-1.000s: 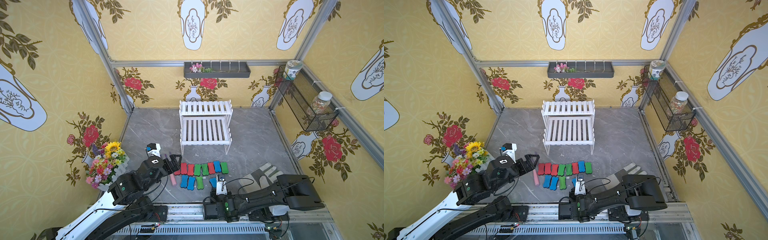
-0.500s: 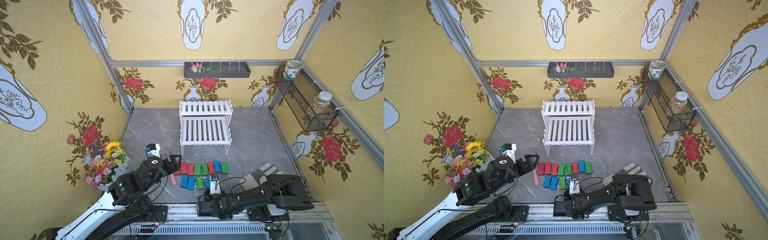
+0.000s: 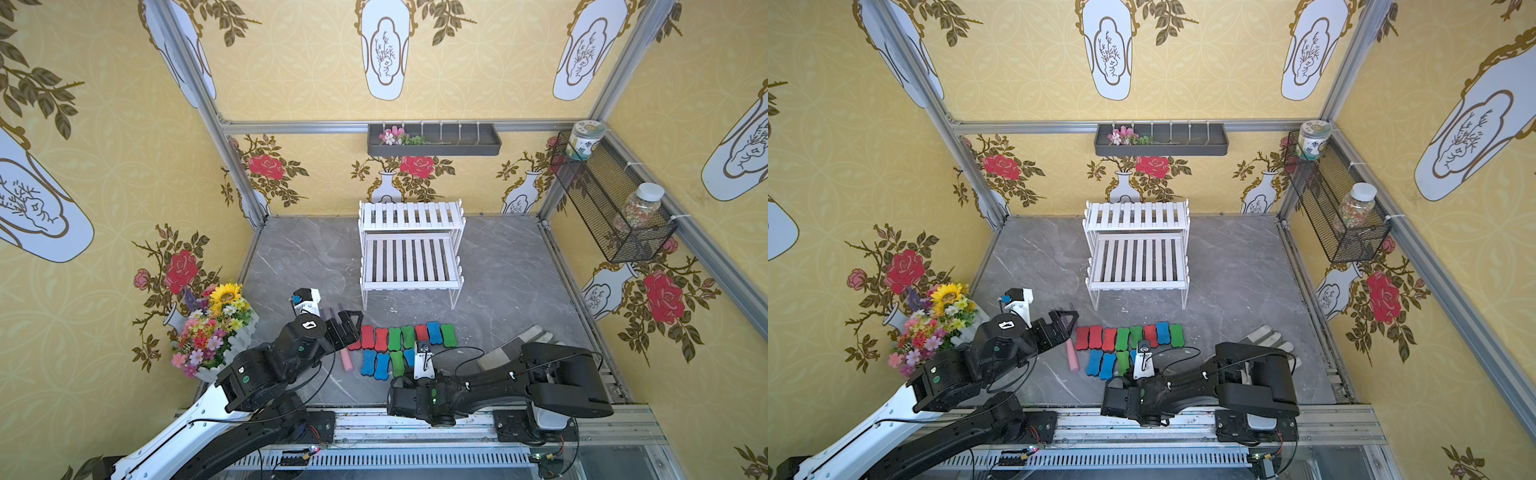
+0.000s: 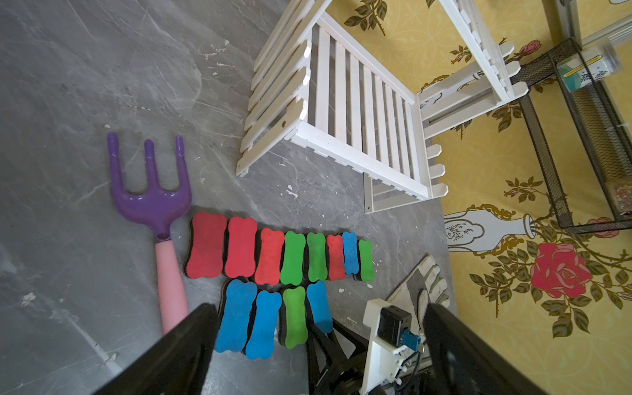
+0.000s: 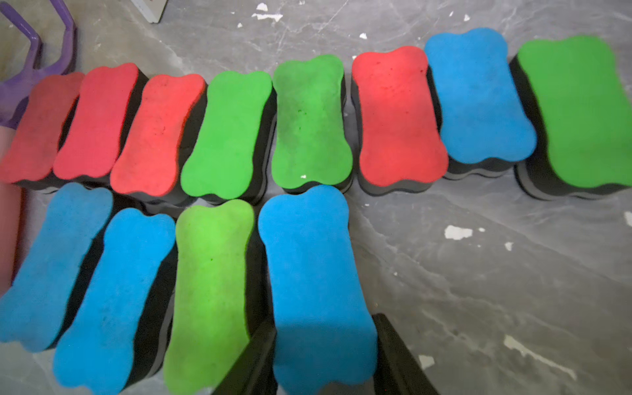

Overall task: Remove the whiteboard erasers from the shelf
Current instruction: Place the whiteboard eraser at the center of the board.

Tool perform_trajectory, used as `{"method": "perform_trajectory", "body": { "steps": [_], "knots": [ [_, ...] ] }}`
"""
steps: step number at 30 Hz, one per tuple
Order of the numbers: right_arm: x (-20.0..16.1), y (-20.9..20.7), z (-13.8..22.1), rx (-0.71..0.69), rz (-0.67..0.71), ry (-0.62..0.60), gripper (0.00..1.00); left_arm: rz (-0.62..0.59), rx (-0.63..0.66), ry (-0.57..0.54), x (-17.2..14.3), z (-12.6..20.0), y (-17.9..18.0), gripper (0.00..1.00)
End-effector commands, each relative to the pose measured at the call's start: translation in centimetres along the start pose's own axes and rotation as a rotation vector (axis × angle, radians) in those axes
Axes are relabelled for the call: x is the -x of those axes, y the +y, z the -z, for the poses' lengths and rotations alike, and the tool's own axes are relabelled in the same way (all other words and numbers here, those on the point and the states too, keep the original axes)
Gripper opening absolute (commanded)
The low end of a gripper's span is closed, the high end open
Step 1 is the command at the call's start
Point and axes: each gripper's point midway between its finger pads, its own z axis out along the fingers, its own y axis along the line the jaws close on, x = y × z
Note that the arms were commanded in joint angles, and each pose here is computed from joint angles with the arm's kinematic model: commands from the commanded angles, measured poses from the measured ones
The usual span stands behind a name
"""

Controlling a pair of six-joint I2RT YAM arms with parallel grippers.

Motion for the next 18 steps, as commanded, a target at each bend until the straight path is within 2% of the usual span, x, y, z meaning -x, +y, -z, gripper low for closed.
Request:
{"method": "perform_trajectory", "body": {
  "steps": [1, 3, 7, 13, 15, 18],
  "knots": [
    [0.1, 0.4, 0.0, 0.017, 0.008, 0.001, 0.55, -0.009, -0.006, 0.009, -0.2, -0.2, -0.1, 1.0],
    [0.3, 0.6, 0.4, 0.024, 0.006, -0.011, 0.63, -0.01, -0.004, 0.011, -0.3, -0.3, -0.1, 1.0],
    [1.6, 0.4, 2.1, 0.02, 0.003, -0.062, 0.72, -0.009, -0.003, 0.007, -0.2, -0.3, -0.1, 0.99],
    [5.7, -1.0, 8.1, 0.022, -0.023, -0.22, 0.83, -0.009, 0.016, -0.005, 0.3, -0.2, -0.2, 1.0],
    [7.5, -1.6, 9.9, 0.034, -0.031, -0.265, 0.96, -0.012, 0.046, -0.006, 0.5, -0.4, -0.1, 1.0],
    [9.6, -2.5, 11.7, 0.038, -0.023, -0.297, 0.97, -0.03, 0.1, -0.02, 1.3, -0.4, -0.2, 0.98]
  ]
}}
